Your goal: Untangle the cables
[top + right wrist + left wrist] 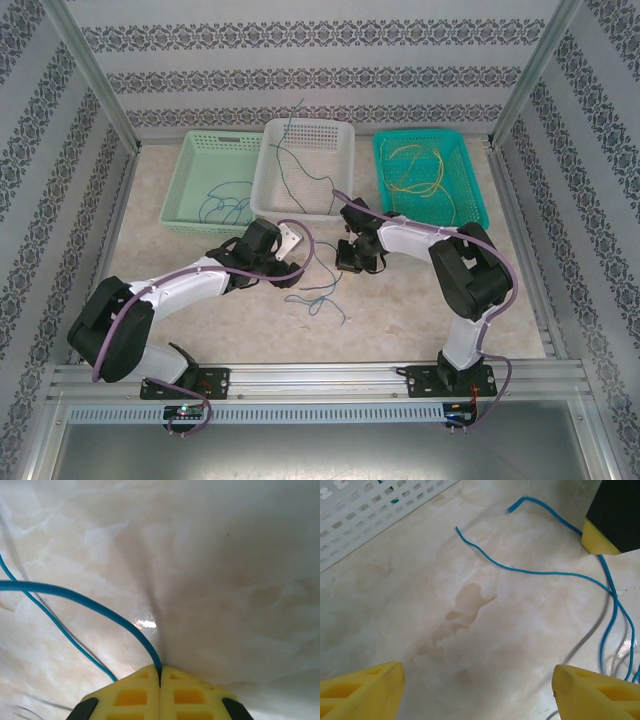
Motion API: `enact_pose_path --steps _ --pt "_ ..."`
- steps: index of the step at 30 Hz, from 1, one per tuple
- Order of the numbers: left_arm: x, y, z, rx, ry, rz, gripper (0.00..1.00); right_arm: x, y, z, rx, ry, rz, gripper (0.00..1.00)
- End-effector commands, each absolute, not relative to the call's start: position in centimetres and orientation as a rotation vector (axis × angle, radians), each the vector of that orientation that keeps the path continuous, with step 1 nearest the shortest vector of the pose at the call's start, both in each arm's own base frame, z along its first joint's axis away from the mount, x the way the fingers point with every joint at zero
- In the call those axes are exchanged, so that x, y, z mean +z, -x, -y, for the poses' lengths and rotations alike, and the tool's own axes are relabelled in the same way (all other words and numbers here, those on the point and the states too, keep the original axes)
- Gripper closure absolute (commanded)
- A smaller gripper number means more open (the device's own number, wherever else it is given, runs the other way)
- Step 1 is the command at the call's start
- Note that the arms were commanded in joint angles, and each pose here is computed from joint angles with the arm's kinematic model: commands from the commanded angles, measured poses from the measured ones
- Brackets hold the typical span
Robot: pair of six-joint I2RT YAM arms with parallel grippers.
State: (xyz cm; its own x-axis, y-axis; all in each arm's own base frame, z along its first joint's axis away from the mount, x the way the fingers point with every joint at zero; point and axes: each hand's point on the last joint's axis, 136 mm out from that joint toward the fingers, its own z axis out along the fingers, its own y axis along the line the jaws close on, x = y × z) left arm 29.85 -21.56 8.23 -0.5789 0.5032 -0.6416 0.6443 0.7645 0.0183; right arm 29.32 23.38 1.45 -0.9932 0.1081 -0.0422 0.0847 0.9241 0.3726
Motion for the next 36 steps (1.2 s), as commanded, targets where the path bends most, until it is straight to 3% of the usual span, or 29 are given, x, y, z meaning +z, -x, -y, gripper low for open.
enact_pose_path --steps 1,12,17,25,27,36 --pt "8.9 -29.8 21.6 -0.269 -0.845 -2.29 0.22 0.9 -28.4 -22.0 0.487 -0.173 -3.015 1.0" --pt "11.5 -30.4 20.5 -0.247 -0.705 -2.211 0.2 9.8 -30.0 -22.6 0.607 -0.101 -2.784 1.0" --pt "16.4 -32.2 15.3 -0.102 -0.316 -2.109 0.19 14.3 -31.3 -24.9 0.684 -0.004 -2.685 1.0" --pt "21.4 -32.1 6.4 -0.089 0.126 -2.021 0.12 20.5 -38.4 -32.7 0.926 0.123 -2.45 1.0" --pt "21.3 -31.8 3.9 -0.05 0.264 -2.027 0.05 21.5 -40.0 -35.0 1.0 0.164 -2.408 1.0" --pt "20.0 -31.2 0.4 0.004 0.429 -2.055 0.0 22.5 -45.9 -44.5 1.24 0.231 -2.312 1.0"
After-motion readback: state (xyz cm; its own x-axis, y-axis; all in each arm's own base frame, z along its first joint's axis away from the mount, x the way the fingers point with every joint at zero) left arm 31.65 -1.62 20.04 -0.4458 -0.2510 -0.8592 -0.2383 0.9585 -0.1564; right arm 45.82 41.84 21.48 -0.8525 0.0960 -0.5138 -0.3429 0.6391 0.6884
